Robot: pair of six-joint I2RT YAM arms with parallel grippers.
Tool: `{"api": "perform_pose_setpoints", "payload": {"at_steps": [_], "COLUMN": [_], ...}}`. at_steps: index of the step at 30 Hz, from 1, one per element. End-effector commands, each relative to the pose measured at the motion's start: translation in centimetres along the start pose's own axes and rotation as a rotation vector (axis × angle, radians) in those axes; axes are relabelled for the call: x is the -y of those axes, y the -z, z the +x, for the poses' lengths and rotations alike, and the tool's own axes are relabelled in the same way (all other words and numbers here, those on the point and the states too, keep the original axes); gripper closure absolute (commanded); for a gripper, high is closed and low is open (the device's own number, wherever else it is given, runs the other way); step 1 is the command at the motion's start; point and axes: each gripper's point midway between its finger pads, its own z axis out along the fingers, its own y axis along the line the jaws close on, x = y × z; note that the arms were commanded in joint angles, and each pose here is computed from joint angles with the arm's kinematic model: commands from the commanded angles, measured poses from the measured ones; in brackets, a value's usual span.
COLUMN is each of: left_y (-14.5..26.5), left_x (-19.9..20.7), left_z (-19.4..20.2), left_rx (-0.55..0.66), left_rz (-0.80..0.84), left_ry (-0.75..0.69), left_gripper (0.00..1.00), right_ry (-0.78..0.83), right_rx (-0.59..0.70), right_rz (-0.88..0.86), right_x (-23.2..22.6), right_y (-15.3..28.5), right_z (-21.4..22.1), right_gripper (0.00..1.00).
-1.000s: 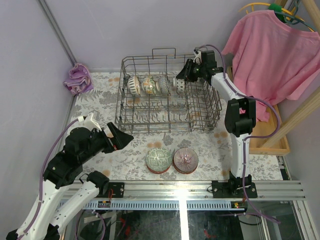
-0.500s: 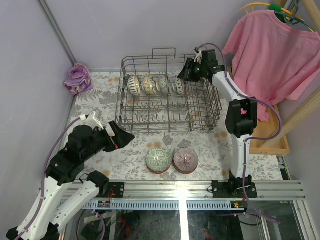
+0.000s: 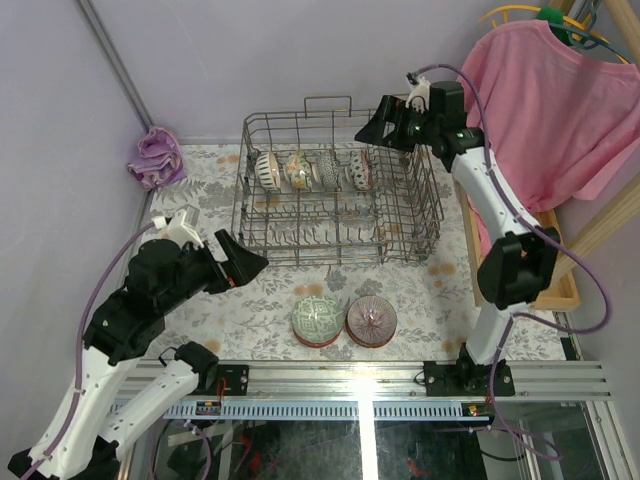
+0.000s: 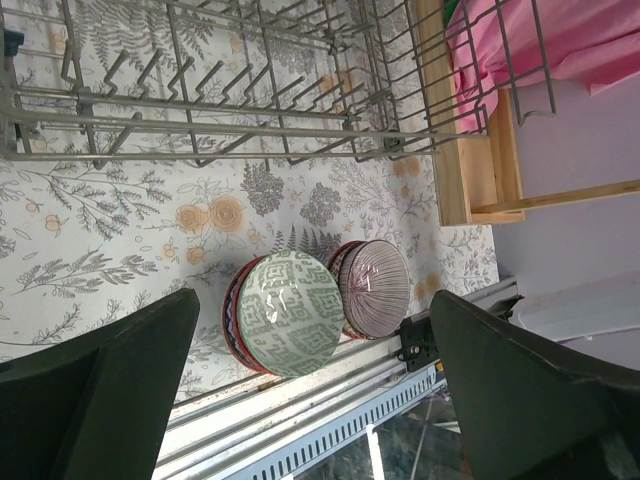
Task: Load the bowls into the dish rack
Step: Place the bowl in the dish rack, then pick up the bowl from the center of the board.
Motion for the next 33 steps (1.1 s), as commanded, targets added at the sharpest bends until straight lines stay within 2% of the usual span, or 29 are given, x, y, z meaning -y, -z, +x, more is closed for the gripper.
{"api": "perform_pose_setpoints", "payload": {"at_steps": [1, 6, 11, 16, 20, 23, 33], "left_y": [0.8, 1.8, 2.6, 2.6, 2.8, 3.1, 4.4], "left_x": [1.1, 1.7, 1.9, 2.0, 2.0, 2.0, 1.2], "left_z": [-1.9, -3.0, -3.5, -3.6, -3.4, -3.2, -2.2], "left_rx": [0.046, 0.079, 0.100, 0.104, 0.108, 0.111, 0.121], "left_rz": [0.006, 0.003, 0.000, 0.004, 0.014, 0.026, 0.030], "left_ry": [-0.043, -0.048, -0.050, -0.052, -0.049, -0.045, -0.030], "left_gripper": [0.00, 0.00, 0.00, 0.00, 0.00, 0.00, 0.00], "right_ry": [0.042, 0.024, -0.086, -0.080, -0.011, 0.057, 0.334], "right_rx": [0.012, -0.013, -0.113, -0.187, -0.300, -0.336, -0.467], "right_rz": [-0.117, -0.155, -0.269, -0.301, -0.259, -0.163, 0.044], "right_x": [-4.8, -7.0, -9.4, -12.0, -14.7, -15.1, -15.5], "right_y": [4.7, 9.1, 12.8, 14.8, 14.5, 14.4, 13.6], "right_z": [0.6, 3.9, 9.7, 16.2, 22.6, 26.0, 35.2], "right_gripper": [0.00, 0.00, 0.00, 0.00, 0.00, 0.01, 0.21]}}
